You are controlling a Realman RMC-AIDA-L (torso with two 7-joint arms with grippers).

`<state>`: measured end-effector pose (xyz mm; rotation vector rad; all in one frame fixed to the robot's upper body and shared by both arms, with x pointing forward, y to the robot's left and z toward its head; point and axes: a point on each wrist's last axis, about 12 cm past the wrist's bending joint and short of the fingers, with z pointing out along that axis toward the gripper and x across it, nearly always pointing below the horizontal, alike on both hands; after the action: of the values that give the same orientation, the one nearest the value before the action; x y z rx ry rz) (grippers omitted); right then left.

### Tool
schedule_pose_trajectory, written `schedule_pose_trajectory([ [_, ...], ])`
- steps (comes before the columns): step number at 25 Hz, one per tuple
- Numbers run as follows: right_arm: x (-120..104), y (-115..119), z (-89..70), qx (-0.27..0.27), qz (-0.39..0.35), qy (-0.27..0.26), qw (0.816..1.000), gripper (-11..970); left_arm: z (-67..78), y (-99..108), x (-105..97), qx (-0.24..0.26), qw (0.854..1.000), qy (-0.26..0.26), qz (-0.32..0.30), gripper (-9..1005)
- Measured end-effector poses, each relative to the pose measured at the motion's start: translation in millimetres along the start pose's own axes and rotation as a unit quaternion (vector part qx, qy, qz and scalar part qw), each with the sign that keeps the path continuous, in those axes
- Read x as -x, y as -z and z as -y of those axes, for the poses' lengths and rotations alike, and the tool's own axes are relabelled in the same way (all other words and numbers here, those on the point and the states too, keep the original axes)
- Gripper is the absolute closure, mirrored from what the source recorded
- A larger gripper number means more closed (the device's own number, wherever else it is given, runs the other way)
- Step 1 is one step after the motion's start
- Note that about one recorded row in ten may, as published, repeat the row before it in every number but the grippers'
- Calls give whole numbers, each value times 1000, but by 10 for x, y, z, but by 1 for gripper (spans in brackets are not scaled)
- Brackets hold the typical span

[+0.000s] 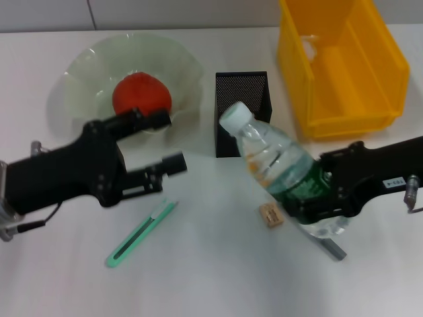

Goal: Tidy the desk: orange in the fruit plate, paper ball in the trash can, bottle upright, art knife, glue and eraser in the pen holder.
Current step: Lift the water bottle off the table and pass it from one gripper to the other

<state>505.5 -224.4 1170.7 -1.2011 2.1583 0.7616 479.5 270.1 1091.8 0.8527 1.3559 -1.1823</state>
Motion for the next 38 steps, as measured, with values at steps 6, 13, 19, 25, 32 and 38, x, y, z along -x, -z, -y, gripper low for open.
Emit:
schedule_pose_trajectory([
  [6, -86, -85, 2, 42, 103, 50, 993, 252, -76, -58, 128, 1, 999, 35, 33, 225],
  [13, -166, -223, 9, 71, 194, 93, 974, 251, -144, -189, 178, -14, 995, 77, 62, 225],
  [19, -200, -295, 39, 85, 243, 93, 962, 250, -131, -198, 172, -20, 994, 84, 70, 226],
  [25, -146, -375, 68, 98, 246, 94, 960, 249, -113, -212, 144, -25, 992, 97, 79, 226],
  [32, -79, -444, 54, 113, 244, 99, 958, 247, -106, -207, 135, -24, 992, 94, 80, 226],
  [38, -46, -486, 29, 123, 238, 104, 958, 246, -102, -201, 129, -23, 992, 93, 79, 227],
])
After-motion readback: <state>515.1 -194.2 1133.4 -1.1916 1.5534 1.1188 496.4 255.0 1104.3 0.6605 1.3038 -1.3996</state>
